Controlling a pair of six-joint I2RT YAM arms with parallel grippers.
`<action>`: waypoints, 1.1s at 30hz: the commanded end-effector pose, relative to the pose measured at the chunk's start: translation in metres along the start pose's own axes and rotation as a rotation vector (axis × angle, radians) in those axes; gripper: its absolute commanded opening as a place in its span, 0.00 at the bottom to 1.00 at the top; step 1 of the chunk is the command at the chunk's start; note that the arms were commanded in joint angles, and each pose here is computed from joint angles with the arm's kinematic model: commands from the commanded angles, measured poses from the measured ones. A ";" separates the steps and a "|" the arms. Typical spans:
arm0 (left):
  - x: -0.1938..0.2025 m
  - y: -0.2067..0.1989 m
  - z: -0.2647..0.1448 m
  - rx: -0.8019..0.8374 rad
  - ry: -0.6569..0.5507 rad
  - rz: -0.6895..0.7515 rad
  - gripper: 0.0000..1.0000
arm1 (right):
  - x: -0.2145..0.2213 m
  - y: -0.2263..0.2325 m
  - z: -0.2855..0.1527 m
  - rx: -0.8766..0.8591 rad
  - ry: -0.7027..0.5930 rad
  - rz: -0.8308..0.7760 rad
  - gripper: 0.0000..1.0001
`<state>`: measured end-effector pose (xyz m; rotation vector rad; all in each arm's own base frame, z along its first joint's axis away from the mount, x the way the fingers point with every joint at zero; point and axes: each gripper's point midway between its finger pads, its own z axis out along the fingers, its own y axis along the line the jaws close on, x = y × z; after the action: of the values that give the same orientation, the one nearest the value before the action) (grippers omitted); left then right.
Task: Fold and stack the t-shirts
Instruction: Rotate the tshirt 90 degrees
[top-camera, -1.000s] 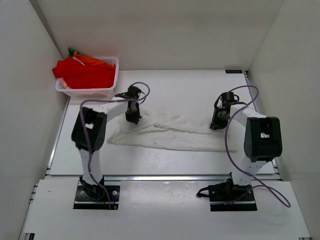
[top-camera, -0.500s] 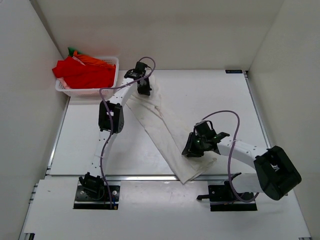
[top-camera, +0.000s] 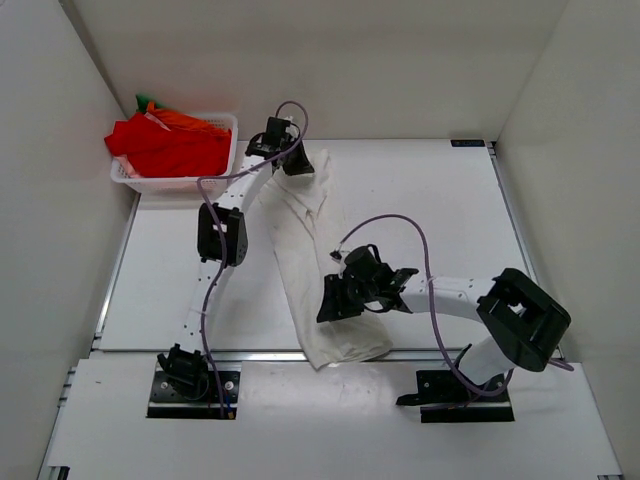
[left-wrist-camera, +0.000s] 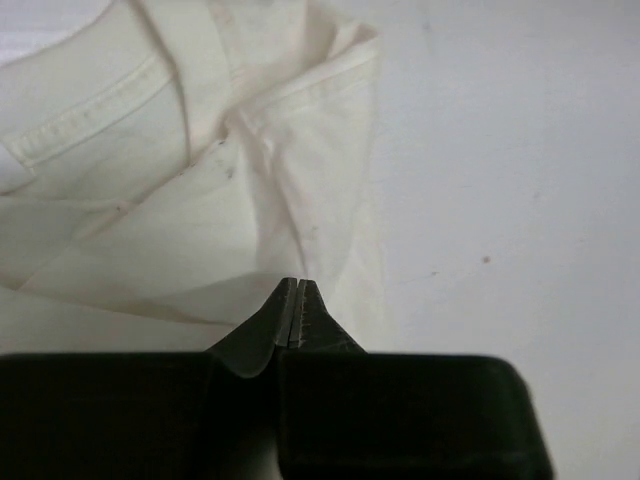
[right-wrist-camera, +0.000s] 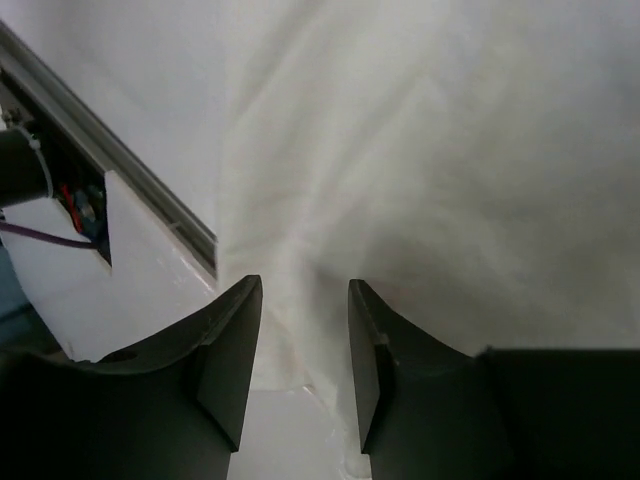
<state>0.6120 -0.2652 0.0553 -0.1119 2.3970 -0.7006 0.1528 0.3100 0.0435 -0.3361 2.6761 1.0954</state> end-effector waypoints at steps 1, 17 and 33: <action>-0.091 -0.090 -0.095 0.260 -0.225 0.058 0.02 | -0.036 0.034 -0.007 -0.063 -0.096 -0.232 0.39; 0.078 0.068 -0.116 -0.341 0.178 0.058 0.01 | -0.178 -0.080 -0.030 0.270 -0.253 -0.296 0.31; 0.068 0.089 -0.022 -0.324 0.267 -0.073 0.00 | -0.164 -0.101 0.012 0.289 -0.114 -0.247 0.28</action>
<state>0.5764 -0.2164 0.0199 -0.1538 2.6161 -0.3639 0.3530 0.2698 0.0277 -0.5114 2.5099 0.6110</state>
